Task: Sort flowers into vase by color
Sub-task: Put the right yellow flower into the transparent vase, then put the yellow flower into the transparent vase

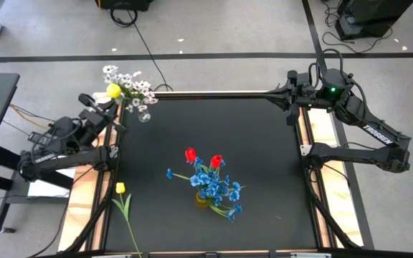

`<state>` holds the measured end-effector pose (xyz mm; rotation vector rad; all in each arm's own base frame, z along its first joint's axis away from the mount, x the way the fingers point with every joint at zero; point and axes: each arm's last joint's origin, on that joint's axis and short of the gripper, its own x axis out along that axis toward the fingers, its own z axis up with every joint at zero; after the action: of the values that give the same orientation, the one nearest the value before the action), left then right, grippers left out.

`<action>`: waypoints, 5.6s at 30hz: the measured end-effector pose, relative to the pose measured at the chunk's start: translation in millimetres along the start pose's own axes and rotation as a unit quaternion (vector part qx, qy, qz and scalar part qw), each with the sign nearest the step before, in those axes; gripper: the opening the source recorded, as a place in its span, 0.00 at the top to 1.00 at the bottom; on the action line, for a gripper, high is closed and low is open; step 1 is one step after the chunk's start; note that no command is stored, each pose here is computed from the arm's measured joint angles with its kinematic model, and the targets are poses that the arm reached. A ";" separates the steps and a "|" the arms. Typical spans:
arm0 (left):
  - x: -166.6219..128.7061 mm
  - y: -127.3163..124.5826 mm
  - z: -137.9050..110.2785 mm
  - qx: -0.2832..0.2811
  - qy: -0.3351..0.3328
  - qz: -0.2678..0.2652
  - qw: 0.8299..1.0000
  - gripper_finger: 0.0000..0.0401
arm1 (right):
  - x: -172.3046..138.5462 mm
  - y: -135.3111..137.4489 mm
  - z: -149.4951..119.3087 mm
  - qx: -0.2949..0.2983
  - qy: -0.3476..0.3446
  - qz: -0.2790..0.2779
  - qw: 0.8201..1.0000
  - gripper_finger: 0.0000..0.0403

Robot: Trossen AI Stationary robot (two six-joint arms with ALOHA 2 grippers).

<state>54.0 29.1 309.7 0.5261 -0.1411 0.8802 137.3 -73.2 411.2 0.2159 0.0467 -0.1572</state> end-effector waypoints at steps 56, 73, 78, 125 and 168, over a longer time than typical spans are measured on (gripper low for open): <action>44.1 -33.4 -76.9 -0.143 0.153 0.168 0.963 0.71 | -0.1 0.0 0.1 0.000 0.000 0.000 1.000 0.88; 45.9 -25.2 -65.0 -0.287 0.160 0.229 0.916 0.41 | 0.0 0.0 0.0 0.000 0.000 0.000 1.000 0.88; 45.4 -25.1 -63.0 -0.328 0.145 0.213 0.909 0.46 | -0.1 0.0 0.1 0.000 0.000 0.000 1.000 0.88; 44.5 10.8 58.3 -0.280 0.358 -0.189 0.870 0.56 | -0.1 0.0 0.2 0.000 -0.001 0.000 1.000 0.88; -19.5 -108.7 27.1 -0.404 0.780 -0.076 0.472 0.57 | 41.1 35.4 -20.2 0.154 0.062 0.103 0.981 0.89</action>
<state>127.3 -54.4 285.4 -1.2890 1.1497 0.6993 183.0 -40.9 396.3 0.5372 0.1232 0.0564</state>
